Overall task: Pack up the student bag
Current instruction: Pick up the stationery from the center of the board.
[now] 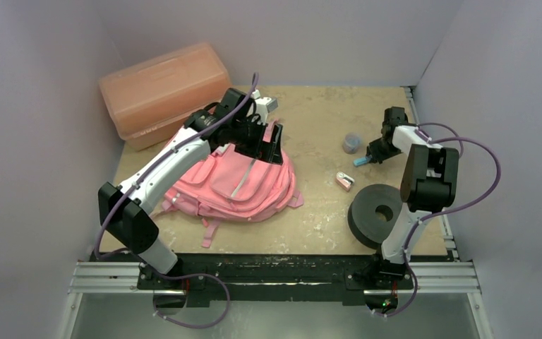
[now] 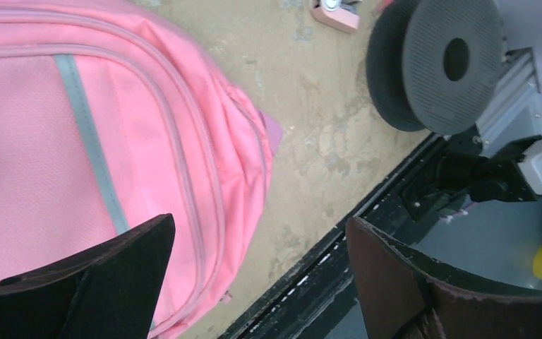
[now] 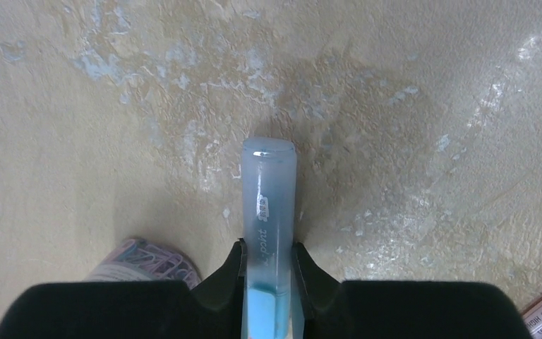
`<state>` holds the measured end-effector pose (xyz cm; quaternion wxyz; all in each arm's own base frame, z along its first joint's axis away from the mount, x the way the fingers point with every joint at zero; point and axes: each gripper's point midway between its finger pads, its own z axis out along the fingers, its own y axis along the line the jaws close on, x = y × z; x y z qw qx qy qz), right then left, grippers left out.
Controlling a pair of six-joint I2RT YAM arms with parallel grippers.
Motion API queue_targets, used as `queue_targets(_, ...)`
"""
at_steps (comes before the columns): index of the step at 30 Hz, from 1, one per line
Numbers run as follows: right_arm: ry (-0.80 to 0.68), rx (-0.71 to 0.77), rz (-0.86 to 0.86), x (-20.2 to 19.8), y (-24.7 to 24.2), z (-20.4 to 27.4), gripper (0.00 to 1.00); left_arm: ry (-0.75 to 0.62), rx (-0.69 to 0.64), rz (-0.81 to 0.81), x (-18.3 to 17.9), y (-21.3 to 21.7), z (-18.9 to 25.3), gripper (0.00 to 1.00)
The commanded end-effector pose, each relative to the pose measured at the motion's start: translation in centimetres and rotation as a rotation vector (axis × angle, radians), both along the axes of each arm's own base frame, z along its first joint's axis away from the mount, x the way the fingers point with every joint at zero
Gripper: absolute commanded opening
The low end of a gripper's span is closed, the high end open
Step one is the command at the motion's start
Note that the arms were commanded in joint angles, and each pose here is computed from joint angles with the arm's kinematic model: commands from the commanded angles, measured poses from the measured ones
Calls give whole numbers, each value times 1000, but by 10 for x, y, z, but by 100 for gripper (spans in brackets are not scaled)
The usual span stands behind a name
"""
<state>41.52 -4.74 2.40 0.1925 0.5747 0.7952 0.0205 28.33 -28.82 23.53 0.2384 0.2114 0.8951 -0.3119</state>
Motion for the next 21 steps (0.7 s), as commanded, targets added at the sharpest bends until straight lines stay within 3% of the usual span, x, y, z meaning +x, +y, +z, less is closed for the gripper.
queue_targets(1,-71,-51,49,8,-4,21,4,-92,151,56,25,19,-12,89)
queue_targets(2,-98,-56,72,12,-2,27,0,-100,191,67,29,22,-19,87)
queue_targets(5,-179,-93,111,17,-2,48,0,-119,316,80,35,28,-37,81)
queue_targets(12,-243,-162,254,9,5,85,0,-209,583,32,30,20,-76,79)
queue_targets(17,-219,-217,498,-4,57,94,0,-249,706,40,36,25,-90,71)
queue_targets(21,-250,-293,575,-19,87,110,0,-241,772,26,38,25,-105,62)
